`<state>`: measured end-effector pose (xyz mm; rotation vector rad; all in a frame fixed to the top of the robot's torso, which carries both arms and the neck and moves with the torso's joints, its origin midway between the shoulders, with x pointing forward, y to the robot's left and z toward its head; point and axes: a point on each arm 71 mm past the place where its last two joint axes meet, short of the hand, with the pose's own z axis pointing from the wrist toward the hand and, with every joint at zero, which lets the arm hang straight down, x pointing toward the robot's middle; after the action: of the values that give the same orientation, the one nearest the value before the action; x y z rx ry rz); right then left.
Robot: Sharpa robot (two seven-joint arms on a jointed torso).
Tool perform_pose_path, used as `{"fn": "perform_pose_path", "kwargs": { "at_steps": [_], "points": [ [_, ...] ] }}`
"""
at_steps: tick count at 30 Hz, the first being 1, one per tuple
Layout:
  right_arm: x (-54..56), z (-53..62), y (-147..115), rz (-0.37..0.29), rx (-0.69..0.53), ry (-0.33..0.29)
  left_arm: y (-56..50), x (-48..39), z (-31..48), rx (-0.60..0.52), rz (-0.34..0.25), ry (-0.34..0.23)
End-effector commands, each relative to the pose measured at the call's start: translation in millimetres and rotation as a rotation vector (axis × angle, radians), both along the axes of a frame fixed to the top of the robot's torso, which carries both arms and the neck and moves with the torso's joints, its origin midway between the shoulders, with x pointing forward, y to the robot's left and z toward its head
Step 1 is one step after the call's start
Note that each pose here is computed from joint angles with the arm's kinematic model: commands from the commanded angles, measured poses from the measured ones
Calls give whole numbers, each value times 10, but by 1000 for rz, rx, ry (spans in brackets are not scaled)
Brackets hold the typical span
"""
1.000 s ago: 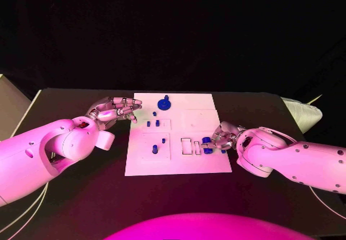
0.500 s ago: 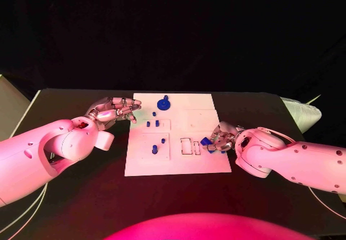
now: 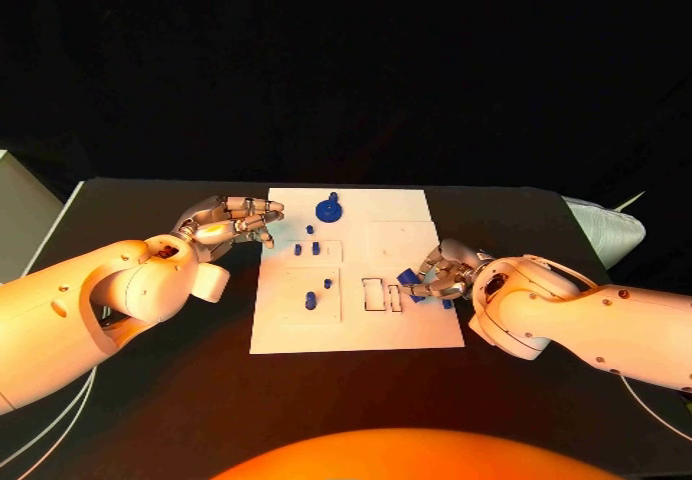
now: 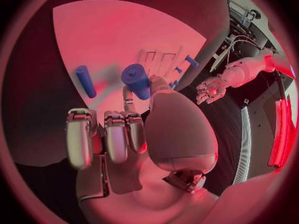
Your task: Assemble the parts on the task board
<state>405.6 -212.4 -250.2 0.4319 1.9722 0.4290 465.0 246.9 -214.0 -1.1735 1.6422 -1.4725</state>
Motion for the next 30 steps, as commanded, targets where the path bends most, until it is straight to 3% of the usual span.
{"fn": "perform_pose_path", "kwargs": {
  "at_steps": [1, 14, 30],
  "points": [
    [-19, 51, 89, 11, 51, 0, -16, 0, 7, -11, -3, -2],
    [-13, 25, 421, 93, 66, 55, -28, -3, 6, -12, -9, 2],
    [60, -78, 514, 102, 27, 91, -35, -4, 3, -12, -12, 6]
  ]
}}
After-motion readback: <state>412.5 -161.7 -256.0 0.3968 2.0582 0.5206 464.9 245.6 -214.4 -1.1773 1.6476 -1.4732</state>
